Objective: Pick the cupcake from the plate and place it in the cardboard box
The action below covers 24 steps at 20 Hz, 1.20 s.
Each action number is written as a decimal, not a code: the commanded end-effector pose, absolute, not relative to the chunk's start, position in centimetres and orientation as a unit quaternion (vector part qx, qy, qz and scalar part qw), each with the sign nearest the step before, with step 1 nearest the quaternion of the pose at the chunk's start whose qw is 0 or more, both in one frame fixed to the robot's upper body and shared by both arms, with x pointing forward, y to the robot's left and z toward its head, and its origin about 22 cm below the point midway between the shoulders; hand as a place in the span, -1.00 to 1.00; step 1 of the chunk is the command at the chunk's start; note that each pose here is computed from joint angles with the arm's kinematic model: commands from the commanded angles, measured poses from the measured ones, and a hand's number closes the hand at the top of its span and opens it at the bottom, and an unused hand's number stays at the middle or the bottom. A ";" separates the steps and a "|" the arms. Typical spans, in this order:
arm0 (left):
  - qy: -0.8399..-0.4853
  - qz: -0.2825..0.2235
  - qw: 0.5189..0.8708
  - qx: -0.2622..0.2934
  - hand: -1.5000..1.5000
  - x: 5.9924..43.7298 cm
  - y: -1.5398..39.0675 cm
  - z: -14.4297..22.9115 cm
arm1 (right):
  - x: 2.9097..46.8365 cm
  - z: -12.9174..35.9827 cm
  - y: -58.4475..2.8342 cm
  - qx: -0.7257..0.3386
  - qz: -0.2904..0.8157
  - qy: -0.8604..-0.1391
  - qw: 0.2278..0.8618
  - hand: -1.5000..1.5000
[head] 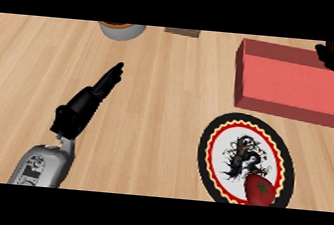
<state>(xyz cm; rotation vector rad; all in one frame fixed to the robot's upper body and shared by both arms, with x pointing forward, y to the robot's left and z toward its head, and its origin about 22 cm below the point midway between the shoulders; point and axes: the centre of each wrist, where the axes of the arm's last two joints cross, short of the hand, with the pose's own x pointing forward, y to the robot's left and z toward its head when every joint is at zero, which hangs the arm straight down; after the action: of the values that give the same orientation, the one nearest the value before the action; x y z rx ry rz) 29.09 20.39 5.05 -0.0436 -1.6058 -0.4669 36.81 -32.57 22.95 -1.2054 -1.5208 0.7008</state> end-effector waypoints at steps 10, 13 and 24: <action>-0.719 -0.215 0.661 -0.021 0.00 28.4 21.2 3.5 | 41.6 13.4 -32.9 -0.420 0.250 -0.586 0.646 -1.00; -0.713 -0.211 0.669 -0.024 0.00 28.8 19.1 4.5 | 42.7 13.5 -34.3 -0.410 0.256 -0.593 0.644 -1.00; -0.713 -0.198 0.672 -0.014 0.00 28.6 19.4 4.4 | 41.7 13.6 -37.8 -0.290 -0.016 -0.743 0.602 -1.00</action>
<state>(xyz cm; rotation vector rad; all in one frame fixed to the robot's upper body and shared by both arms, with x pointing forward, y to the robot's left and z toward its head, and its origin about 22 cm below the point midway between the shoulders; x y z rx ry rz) 28.47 20.30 4.21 -0.0480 -1.6097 -0.4583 41.71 -37.18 13.21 -0.7800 -1.6335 0.1723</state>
